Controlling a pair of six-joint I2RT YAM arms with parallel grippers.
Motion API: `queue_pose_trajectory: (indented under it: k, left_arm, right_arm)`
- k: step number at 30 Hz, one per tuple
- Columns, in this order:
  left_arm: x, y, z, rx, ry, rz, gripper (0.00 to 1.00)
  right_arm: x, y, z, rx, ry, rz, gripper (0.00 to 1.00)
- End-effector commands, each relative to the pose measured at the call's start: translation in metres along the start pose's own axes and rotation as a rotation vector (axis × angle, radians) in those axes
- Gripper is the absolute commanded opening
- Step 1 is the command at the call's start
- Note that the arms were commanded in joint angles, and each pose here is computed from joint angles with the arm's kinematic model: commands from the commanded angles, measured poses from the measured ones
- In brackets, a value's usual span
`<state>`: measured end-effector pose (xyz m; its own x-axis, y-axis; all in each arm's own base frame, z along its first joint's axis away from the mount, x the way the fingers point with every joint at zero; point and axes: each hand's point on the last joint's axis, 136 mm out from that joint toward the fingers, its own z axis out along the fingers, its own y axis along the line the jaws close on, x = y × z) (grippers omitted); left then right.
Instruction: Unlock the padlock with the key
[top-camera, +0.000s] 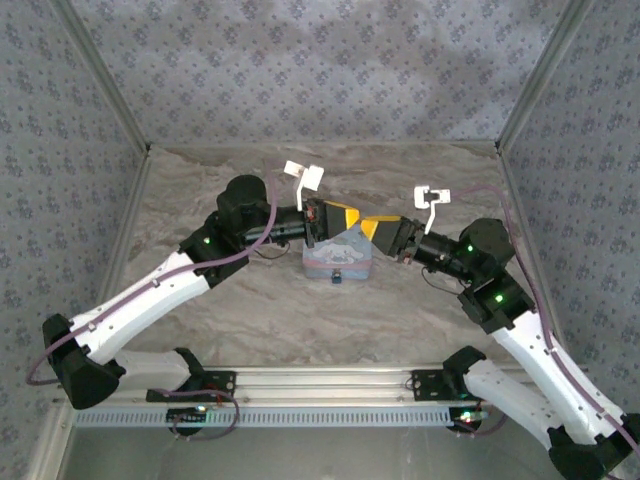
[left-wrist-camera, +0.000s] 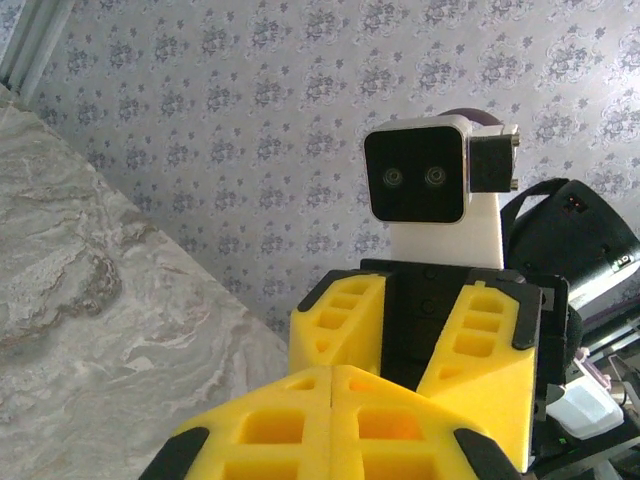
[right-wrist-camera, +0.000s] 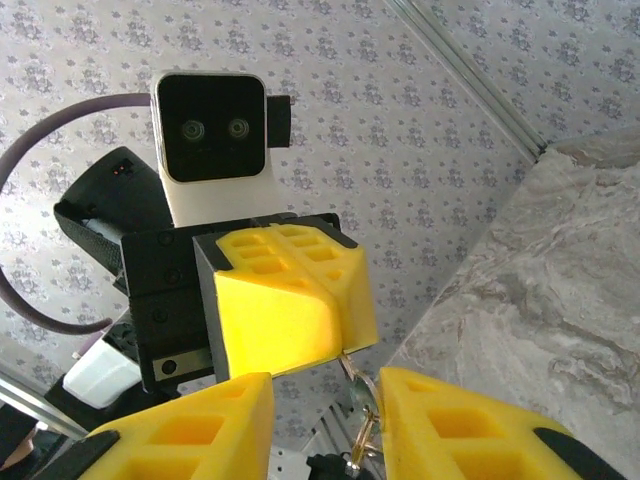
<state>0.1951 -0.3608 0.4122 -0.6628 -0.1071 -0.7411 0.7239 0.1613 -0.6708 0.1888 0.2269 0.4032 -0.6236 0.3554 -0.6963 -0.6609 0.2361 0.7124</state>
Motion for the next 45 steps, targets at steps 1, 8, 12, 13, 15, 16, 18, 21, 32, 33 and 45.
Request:
queue_pose_trajectory:
  k: [1,8,12,13,15,16,18,21,32,33,45]
  left_arm:
    - [-0.009,-0.006,-0.004,0.023,-0.039,0.011,0.00]
    - [-0.008,-0.008,-0.003,0.039,-0.035,0.003,0.00]
    - [-0.007,-0.010,-0.003,0.049,-0.030,0.006,0.00]
    - [-0.007,-0.011,-0.003,0.053,-0.030,0.006,0.00]
    - [-0.006,-0.012,-0.003,0.061,-0.026,0.005,0.00]
    - [-0.006,-0.013,-0.003,0.065,-0.026,0.007,0.00]
    - [-0.006,-0.014,-0.003,0.068,-0.026,0.007,0.00]
    - [-0.005,-0.012,-0.002,0.065,-0.024,0.005,0.00]
    - [0.002,-0.008,-0.001,0.062,-0.015,-0.007,0.00]
    - [0.002,-0.007,-0.001,0.060,-0.013,-0.009,0.00]
    - [0.000,0.023,-0.009,-0.089,-0.052,-0.030,0.56]
  right_arm:
    - [0.003,0.002,0.001,-0.006,0.015,-0.013,0.34]
    - [0.002,0.002,0.001,0.000,0.009,-0.016,0.21]
    - [0.002,0.001,0.001,0.002,0.010,-0.022,0.13]
    - [0.003,0.001,0.001,0.003,0.010,-0.024,0.10]
    - [0.002,0.000,0.001,0.009,0.010,-0.030,0.04]
    - [0.002,0.000,0.000,0.013,0.010,-0.034,0.00]
    - [0.002,0.002,0.000,0.009,0.009,-0.045,0.00]
    - [0.002,0.005,0.000,-0.003,0.010,-0.061,0.00]
    - [-0.002,0.008,-0.008,0.010,-0.028,-0.085,0.00]
    - [-0.001,0.007,-0.006,0.008,-0.017,-0.080,0.00]
    - [0.001,-0.012,-0.008,0.128,0.016,-0.103,0.00]
